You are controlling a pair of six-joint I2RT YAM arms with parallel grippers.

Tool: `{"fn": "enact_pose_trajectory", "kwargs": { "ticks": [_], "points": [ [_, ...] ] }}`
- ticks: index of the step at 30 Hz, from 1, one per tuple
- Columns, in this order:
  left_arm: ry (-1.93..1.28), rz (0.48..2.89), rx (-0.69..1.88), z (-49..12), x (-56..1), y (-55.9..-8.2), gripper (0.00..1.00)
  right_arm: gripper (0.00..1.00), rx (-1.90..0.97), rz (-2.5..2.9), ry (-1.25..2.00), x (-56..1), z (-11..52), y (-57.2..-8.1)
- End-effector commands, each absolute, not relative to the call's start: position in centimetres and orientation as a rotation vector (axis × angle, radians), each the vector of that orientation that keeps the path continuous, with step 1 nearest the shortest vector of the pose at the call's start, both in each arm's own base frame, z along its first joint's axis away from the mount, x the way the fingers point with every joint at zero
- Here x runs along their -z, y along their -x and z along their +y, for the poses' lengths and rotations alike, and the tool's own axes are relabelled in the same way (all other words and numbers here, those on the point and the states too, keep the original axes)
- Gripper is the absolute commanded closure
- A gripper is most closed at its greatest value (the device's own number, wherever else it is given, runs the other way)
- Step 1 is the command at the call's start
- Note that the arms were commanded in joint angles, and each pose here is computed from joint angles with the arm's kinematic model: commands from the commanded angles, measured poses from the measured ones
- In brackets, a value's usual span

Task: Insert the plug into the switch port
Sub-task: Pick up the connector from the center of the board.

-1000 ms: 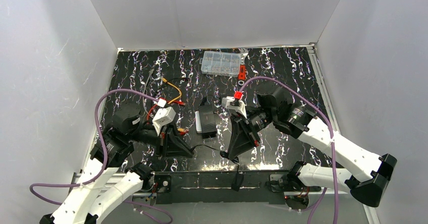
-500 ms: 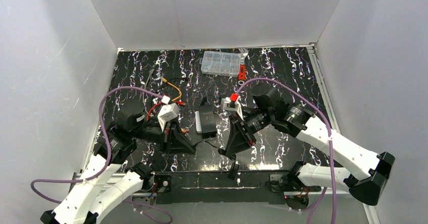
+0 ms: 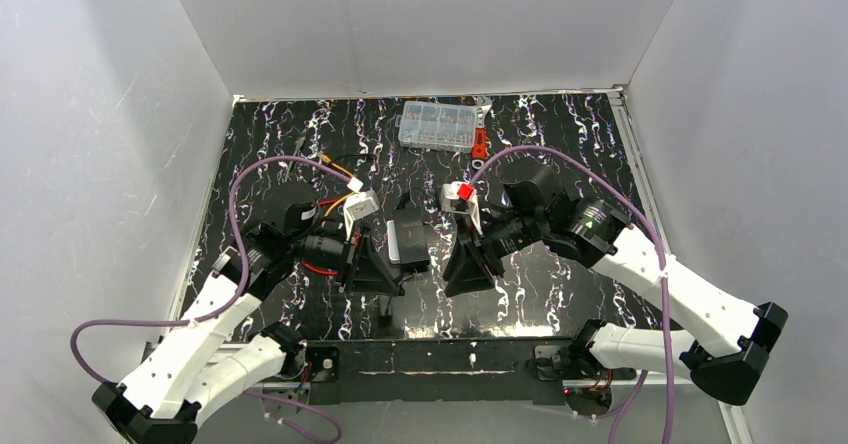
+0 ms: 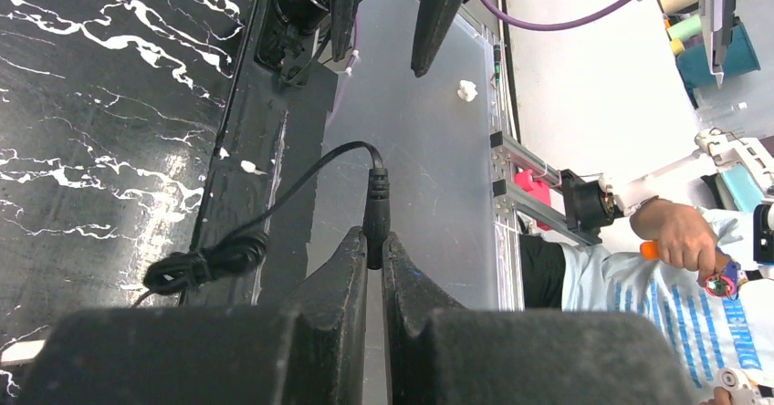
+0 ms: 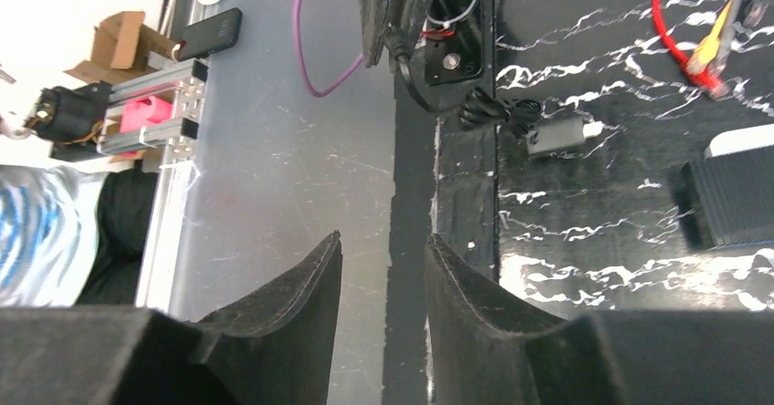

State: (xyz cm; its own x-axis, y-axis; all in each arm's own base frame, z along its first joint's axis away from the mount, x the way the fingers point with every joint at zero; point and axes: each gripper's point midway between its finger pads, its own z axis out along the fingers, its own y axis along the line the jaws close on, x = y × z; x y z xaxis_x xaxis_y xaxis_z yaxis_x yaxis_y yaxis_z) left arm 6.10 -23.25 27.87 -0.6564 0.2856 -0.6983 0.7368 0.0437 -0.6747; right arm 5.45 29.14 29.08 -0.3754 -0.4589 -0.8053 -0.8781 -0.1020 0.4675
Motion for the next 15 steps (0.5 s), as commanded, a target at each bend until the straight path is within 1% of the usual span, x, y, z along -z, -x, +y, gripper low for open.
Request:
{"fn": "enact_pose_trajectory", "kwargs": {
  "ticks": [1, 10, 15],
  "points": [
    [-1.028, 1.995, 1.673, -23.3, -27.9, -5.6, 1.0, 0.54, -1.413, 1.515, 1.505, -32.0, 30.0, -6.0],
    [-1.041, 2.117, 1.667, -23.8, -26.5, -5.5, 1.0, 0.53, -1.363, 1.264, 1.535, -33.7, 32.2, -7.1],
    [-1.043, 2.177, 1.651, -23.9, -26.0, -5.4, 1.0, 0.54, -1.36, 1.257, 1.593, -33.1, 33.1, -7.2]
  ]
}}
